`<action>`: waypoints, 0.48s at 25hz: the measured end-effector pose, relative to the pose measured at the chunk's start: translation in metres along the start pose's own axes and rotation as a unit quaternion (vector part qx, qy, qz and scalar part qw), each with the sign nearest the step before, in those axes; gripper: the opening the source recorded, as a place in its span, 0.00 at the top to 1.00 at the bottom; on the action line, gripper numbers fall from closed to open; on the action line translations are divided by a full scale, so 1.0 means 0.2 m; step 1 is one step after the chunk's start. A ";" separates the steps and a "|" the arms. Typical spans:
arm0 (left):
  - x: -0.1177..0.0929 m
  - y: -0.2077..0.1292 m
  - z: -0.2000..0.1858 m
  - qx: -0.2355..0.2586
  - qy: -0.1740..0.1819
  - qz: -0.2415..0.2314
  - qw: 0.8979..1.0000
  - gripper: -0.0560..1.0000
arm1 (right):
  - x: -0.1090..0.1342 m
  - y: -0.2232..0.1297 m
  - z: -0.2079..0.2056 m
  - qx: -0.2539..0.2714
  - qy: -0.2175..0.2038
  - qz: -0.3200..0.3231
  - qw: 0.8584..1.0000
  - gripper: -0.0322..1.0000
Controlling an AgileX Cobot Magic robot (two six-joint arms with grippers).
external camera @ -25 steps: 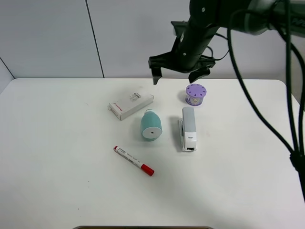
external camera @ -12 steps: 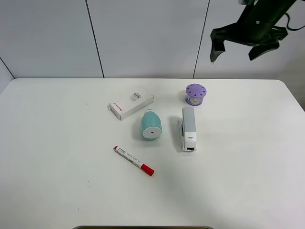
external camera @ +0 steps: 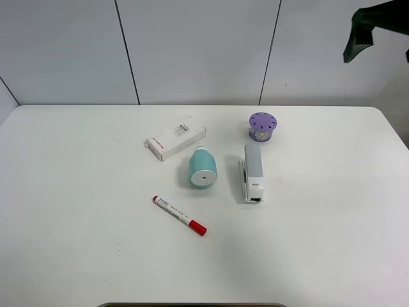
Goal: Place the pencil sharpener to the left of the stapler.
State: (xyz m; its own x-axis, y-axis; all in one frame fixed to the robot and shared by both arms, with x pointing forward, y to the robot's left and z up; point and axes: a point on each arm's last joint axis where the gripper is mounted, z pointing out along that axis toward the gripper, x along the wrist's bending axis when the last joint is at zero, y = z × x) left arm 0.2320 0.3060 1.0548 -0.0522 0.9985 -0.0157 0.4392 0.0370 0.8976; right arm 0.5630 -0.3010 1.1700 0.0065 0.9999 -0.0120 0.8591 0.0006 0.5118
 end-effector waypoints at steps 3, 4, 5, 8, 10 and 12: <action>0.00 0.00 0.00 0.000 0.000 0.000 1.000 0.05 | -0.09 -0.12 -0.11 -0.005 -0.017 0.014 1.000 0.01; 0.00 0.00 0.00 0.000 0.000 0.000 1.000 0.05 | -0.13 -0.18 -0.14 -0.005 -0.024 0.022 0.999 0.01; 0.00 0.00 0.00 0.000 0.000 0.000 1.000 0.05 | -0.15 -0.23 -0.17 -0.009 -0.028 0.028 0.999 0.01; 0.00 0.00 0.00 0.000 0.000 0.000 1.000 0.05 | -0.21 -0.41 -0.23 -0.020 -0.048 0.039 0.998 0.01; 0.00 0.00 0.00 0.000 0.000 0.000 1.000 0.05 | -0.21 -0.51 -0.28 -0.034 -0.054 0.035 0.997 0.01; 0.00 0.00 0.00 0.000 0.000 0.000 1.000 0.05 | -0.19 -0.62 -0.33 -0.062 -0.054 0.021 0.996 0.01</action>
State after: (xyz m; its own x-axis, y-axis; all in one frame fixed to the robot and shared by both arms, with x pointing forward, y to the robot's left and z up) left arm 0.2320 0.3060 1.0548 -0.0522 0.9985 -0.0157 0.4392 0.0370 0.8976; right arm 0.4235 -0.3372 1.1635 0.1021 0.9918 -0.0766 0.7869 -0.0334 0.6162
